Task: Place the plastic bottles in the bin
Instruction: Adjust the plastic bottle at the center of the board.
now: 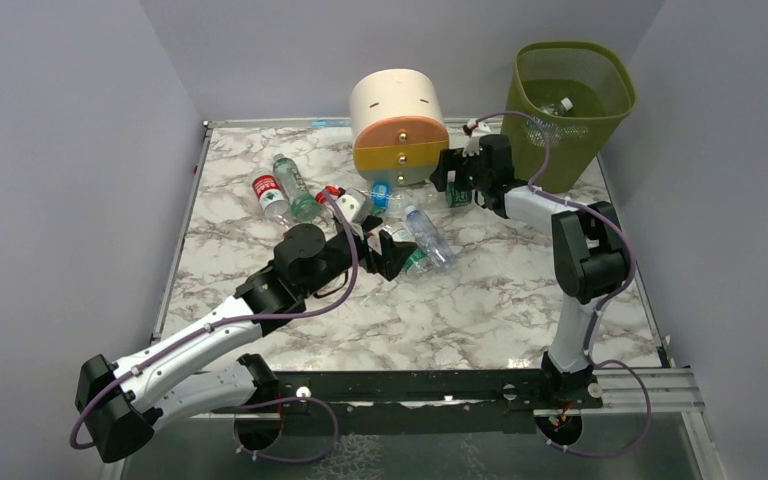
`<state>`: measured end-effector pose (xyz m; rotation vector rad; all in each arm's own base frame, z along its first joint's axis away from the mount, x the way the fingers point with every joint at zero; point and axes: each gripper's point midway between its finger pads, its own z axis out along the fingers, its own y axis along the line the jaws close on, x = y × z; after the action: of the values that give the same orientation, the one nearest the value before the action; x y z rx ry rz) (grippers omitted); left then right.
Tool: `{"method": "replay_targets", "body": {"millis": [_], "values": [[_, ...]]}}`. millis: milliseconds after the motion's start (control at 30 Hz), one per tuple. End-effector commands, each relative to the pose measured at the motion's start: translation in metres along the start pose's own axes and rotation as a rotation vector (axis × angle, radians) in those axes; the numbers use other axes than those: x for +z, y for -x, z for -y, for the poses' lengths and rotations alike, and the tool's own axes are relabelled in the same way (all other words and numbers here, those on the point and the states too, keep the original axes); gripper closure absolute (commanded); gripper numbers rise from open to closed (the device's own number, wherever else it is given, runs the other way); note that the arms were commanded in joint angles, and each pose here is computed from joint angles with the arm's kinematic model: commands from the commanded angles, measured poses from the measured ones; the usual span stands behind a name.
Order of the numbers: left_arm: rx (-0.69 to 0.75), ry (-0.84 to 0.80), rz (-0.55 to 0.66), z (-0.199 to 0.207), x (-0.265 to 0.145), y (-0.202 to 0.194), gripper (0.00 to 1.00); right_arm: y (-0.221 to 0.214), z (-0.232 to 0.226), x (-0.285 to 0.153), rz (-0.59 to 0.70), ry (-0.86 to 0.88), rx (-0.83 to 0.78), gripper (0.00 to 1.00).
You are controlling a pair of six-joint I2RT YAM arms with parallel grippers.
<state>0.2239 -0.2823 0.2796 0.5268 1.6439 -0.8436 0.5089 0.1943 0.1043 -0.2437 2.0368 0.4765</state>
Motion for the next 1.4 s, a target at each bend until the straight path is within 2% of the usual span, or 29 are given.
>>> {"method": "replay_targets", "body": {"millis": [0,533,1267,1367], "values": [[-0.002,-0.002,0.008,0.000,-0.006,0.002,0.01,-0.003,-0.006,0.006,-0.008,0.039,-0.021,0.10],[-0.005,-0.004,0.011,0.001,-0.012,0.002,0.01,-0.026,-0.005,0.000,-0.080,0.041,-0.001,0.10],[-0.036,-0.032,0.017,0.006,-0.013,0.000,0.01,-0.039,-0.012,-0.052,-0.122,0.017,0.052,0.10],[-0.039,-0.034,0.019,0.006,-0.013,0.000,0.01,-0.028,-0.012,-0.062,-0.085,0.000,0.054,0.10]]}}
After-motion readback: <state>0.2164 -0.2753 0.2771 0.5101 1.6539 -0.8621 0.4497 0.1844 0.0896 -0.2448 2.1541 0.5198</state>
